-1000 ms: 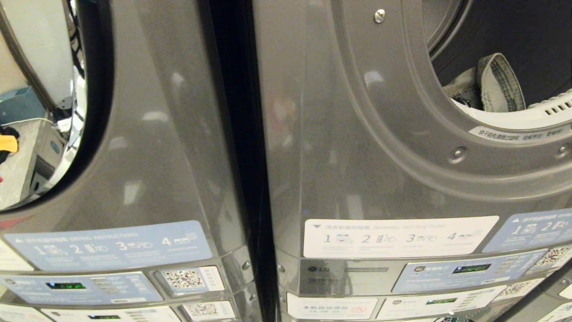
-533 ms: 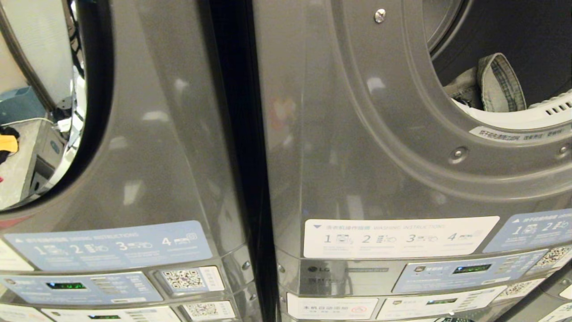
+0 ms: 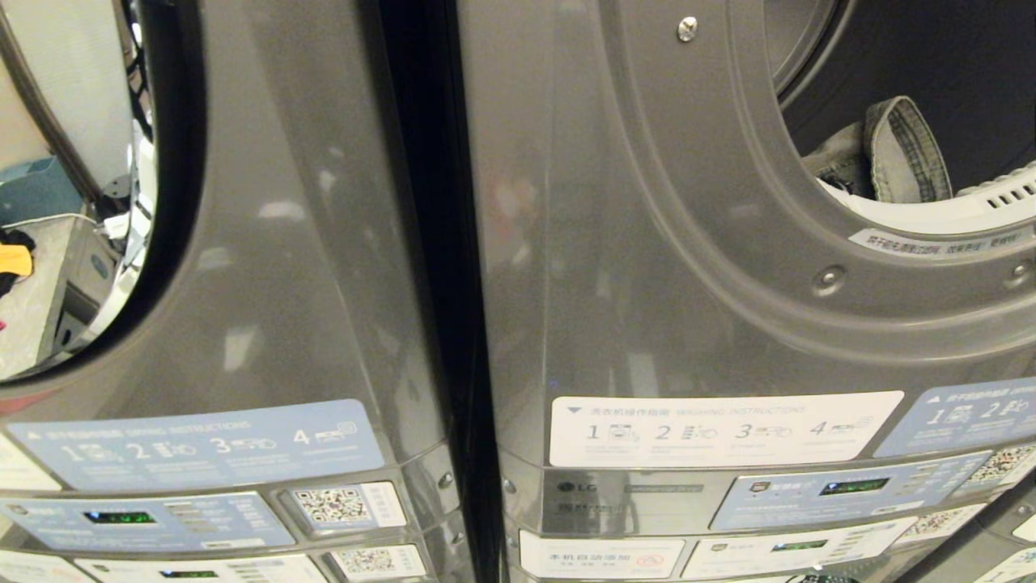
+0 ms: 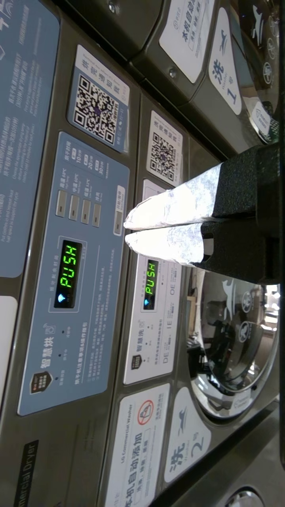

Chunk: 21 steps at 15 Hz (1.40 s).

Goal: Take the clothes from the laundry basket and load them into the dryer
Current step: Close the dryer

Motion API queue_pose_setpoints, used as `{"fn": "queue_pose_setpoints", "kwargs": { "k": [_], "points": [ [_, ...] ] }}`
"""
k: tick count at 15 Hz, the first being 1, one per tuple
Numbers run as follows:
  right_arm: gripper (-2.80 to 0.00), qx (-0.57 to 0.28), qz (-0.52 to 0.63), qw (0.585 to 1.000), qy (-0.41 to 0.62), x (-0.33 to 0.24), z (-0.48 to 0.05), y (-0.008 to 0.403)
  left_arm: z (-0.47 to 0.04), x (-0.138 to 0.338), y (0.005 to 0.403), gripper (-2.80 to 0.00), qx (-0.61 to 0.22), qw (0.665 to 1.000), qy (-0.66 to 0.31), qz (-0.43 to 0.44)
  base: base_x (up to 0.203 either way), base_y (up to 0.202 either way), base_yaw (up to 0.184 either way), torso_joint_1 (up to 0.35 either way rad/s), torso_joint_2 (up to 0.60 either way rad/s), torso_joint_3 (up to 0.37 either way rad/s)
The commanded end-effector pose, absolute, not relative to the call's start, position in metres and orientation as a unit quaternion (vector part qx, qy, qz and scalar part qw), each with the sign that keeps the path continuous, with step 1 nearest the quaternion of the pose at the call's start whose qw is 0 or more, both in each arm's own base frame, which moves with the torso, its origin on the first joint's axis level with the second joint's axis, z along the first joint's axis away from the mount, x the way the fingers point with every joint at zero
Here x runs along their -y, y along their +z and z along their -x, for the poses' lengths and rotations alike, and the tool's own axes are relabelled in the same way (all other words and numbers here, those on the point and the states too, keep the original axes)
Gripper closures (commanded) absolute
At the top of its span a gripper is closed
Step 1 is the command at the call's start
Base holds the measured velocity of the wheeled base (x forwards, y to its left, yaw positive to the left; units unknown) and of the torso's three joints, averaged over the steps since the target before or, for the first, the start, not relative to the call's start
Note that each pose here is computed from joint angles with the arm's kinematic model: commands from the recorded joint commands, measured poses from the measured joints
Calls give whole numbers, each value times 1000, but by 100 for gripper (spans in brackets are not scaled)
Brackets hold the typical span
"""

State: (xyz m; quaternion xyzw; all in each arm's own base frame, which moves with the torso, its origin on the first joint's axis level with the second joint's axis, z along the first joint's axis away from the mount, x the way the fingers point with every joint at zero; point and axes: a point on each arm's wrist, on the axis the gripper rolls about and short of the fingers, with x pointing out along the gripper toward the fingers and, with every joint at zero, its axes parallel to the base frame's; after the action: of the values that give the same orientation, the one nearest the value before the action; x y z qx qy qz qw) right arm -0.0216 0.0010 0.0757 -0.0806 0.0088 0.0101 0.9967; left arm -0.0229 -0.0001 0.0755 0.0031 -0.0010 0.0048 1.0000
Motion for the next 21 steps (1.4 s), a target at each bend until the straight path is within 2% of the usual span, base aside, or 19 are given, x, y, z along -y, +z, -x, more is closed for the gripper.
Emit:
{"fn": "queue_pose_setpoints", "kwargs": {
  "k": [1,5,21],
  "points": [
    [0,-2,81,997,9,-1,23,75,23,0,75,0,0,1000,5,-3,0,0,0,0,0,0],
    [0,-2,76,997,9,-1,23,75,23,0,75,0,0,1000,5,-3,-32,0,0,4,1,0],
    [0,-3,75,997,9,-1,23,75,23,0,75,0,0,1000,5,-4,-194,0,1,-1,4,2]
  ]
}}
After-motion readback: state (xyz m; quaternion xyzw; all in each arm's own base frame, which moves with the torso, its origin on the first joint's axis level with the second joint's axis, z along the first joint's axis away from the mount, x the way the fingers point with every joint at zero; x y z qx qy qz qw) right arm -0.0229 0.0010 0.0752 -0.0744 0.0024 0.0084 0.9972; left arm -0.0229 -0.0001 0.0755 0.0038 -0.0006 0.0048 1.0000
